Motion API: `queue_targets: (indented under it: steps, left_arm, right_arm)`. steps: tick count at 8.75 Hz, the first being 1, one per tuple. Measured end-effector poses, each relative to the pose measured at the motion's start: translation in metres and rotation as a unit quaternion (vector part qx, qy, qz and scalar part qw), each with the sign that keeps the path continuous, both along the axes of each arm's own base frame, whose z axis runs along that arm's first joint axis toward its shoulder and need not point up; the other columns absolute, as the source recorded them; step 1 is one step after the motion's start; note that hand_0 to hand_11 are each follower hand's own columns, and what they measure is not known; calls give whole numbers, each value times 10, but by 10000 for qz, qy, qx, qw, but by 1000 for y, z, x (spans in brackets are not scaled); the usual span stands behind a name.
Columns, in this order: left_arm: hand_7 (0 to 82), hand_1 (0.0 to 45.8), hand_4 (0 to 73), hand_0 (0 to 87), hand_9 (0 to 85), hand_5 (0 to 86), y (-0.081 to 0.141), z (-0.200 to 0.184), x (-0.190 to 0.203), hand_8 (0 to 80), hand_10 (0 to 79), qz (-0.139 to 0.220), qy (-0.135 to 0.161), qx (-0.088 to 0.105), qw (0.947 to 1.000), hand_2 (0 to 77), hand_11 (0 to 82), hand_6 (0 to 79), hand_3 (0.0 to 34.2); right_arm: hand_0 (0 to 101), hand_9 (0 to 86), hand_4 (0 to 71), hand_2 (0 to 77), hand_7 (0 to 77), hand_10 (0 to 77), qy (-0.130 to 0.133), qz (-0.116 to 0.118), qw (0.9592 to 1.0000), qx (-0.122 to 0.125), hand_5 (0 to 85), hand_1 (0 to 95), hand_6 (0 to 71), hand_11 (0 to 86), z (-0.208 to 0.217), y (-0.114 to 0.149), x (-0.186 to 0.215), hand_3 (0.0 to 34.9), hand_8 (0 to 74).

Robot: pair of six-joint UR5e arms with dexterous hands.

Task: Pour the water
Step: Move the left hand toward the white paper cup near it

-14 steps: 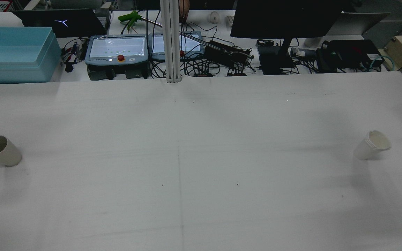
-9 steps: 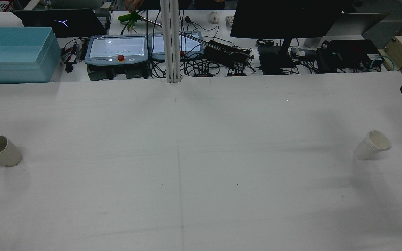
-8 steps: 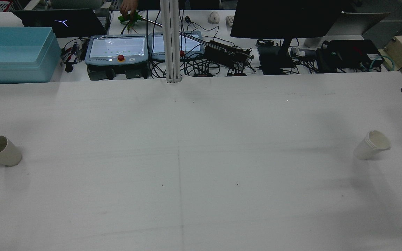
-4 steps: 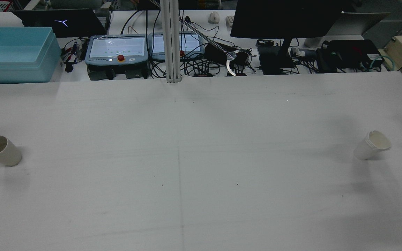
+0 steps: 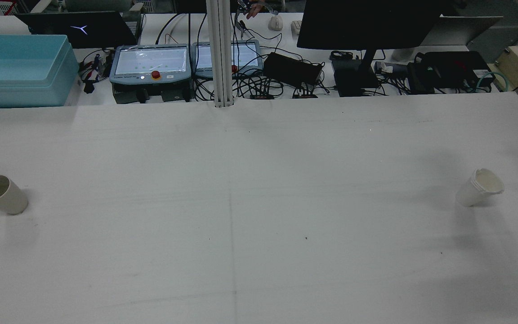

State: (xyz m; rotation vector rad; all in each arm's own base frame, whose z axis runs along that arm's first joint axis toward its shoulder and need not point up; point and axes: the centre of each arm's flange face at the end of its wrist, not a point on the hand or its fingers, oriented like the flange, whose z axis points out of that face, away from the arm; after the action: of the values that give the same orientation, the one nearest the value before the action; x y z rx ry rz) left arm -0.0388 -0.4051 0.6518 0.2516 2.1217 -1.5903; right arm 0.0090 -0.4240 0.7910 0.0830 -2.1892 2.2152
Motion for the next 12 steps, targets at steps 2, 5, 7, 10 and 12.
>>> queue_targets:
  steps: [2, 5, 7, 10, 12]
  left_arm:
    - [5, 5, 120, 418, 11, 0, 2, 30, 12, 0, 11, 286, 568, -245, 9977, 16, 5, 5, 130]
    - [5, 169, 93, 572, 11, 0, 1, 37, 36, 0, 33, 646, 838, -334, 9938, 11, 76, 5, 144]
    - [5, 295, 55, 828, 11, 0, -4, 34, 57, 0, 60, 902, 945, -317, 9909, 5, 114, 0, 97]
    - [5, 196, 98, 770, 11, 0, -36, 50, 91, 0, 44, 955, 904, -460, 9902, 5, 87, 0, 91]
    - [5, 131, 109, 613, 5, 0, -55, 70, 132, 0, 16, 1023, 919, -557, 9889, 11, 71, 0, 92]
  right_arm:
    - [379, 5, 125, 125, 104, 16, -3, -2, 10000, -10, 245, 60, 16, 22, 1, 2, 0, 5, 5]
    - [378, 5, 125, 109, 104, 16, 4, 4, 10000, -31, 251, 38, 16, 22, 2, 4, 1, 5, 5]
    - [378, 5, 125, 109, 104, 16, 5, 19, 10000, -40, 251, 38, 16, 22, 3, 7, 4, 5, 5]
    - [375, 5, 125, 109, 104, 16, -49, 66, 9999, 114, 245, 44, 16, 22, -14, 6, 8, 3, 5]
    - [393, 5, 142, 131, 120, 5, -48, 97, 9998, 160, 262, 65, 16, 16, -19, 7, 13, 2, 5]
